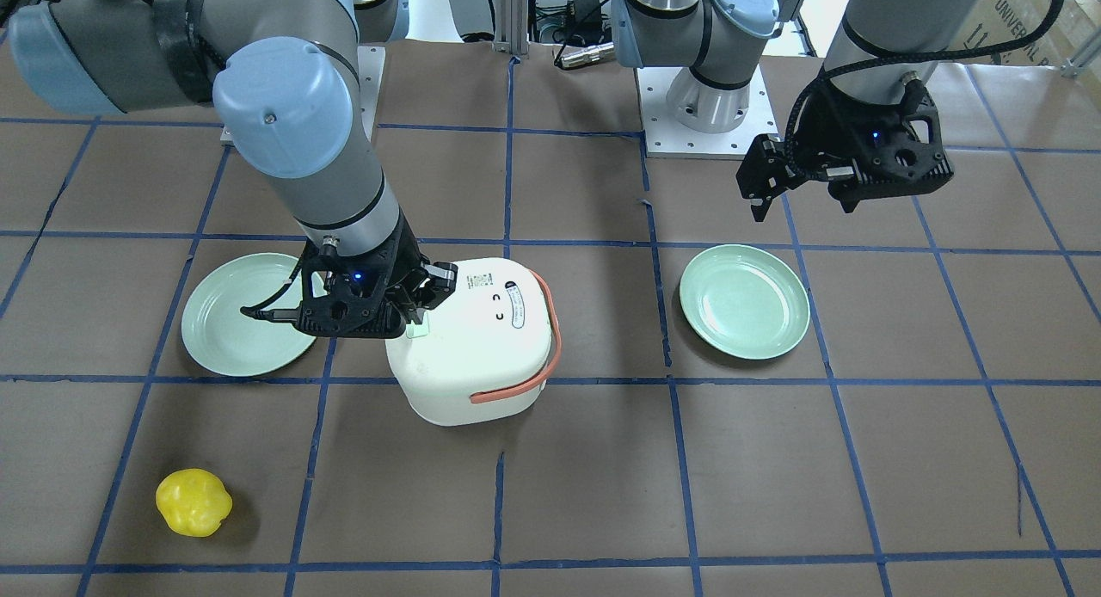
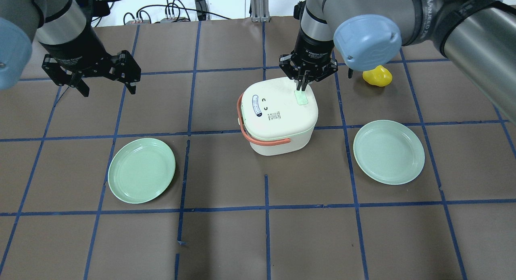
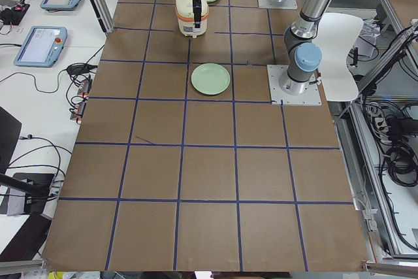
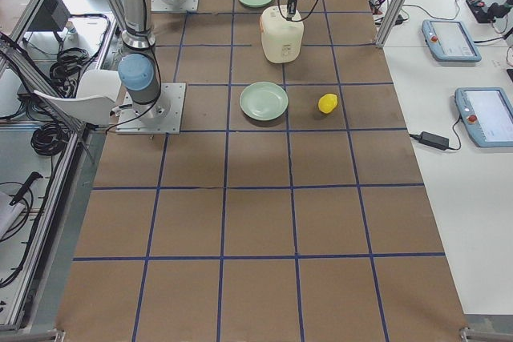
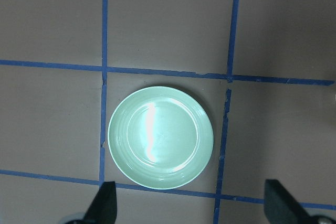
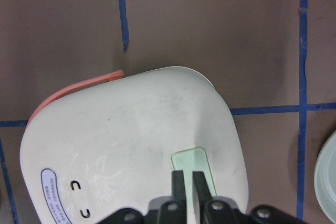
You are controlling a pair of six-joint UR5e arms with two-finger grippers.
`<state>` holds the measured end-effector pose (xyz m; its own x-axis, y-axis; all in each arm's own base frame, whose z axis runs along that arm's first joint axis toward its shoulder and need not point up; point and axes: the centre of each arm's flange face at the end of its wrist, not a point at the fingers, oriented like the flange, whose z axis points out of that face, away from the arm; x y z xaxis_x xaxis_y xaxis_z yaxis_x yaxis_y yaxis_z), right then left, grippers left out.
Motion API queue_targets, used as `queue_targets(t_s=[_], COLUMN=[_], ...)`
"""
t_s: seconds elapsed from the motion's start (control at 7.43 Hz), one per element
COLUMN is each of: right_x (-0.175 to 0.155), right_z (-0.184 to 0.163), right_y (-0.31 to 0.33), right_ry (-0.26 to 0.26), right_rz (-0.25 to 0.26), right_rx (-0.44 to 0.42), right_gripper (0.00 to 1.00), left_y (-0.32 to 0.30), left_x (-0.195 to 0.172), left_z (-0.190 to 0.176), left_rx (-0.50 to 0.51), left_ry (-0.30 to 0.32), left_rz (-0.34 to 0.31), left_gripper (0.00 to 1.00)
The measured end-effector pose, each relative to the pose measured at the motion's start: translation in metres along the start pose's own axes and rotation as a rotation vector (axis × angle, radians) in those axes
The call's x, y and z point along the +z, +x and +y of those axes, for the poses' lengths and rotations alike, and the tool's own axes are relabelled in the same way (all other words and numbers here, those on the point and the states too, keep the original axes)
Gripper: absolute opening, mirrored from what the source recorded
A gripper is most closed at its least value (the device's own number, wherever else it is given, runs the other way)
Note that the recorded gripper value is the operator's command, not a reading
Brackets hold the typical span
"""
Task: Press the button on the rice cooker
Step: 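Press down on the lid button with the right gripper fingertips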
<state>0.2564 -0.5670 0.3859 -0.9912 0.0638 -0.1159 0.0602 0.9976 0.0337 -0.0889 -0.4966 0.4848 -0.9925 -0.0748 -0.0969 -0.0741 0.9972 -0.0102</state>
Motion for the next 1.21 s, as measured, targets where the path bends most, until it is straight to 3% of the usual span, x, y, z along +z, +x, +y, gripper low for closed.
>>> queue_targets(t_s=[1.21], right_x=[0.028], right_z=[-0.004], right_y=[0.002], right_ry=[-0.041], right_rz=[0.013], right_rx=[0.003], right_gripper=[0.13], left_y=[0.0], left_x=[0.0], left_z=[0.0], left_rx=[0.0], left_ry=[0.0], left_rz=[0.001], left_gripper=[1.0])
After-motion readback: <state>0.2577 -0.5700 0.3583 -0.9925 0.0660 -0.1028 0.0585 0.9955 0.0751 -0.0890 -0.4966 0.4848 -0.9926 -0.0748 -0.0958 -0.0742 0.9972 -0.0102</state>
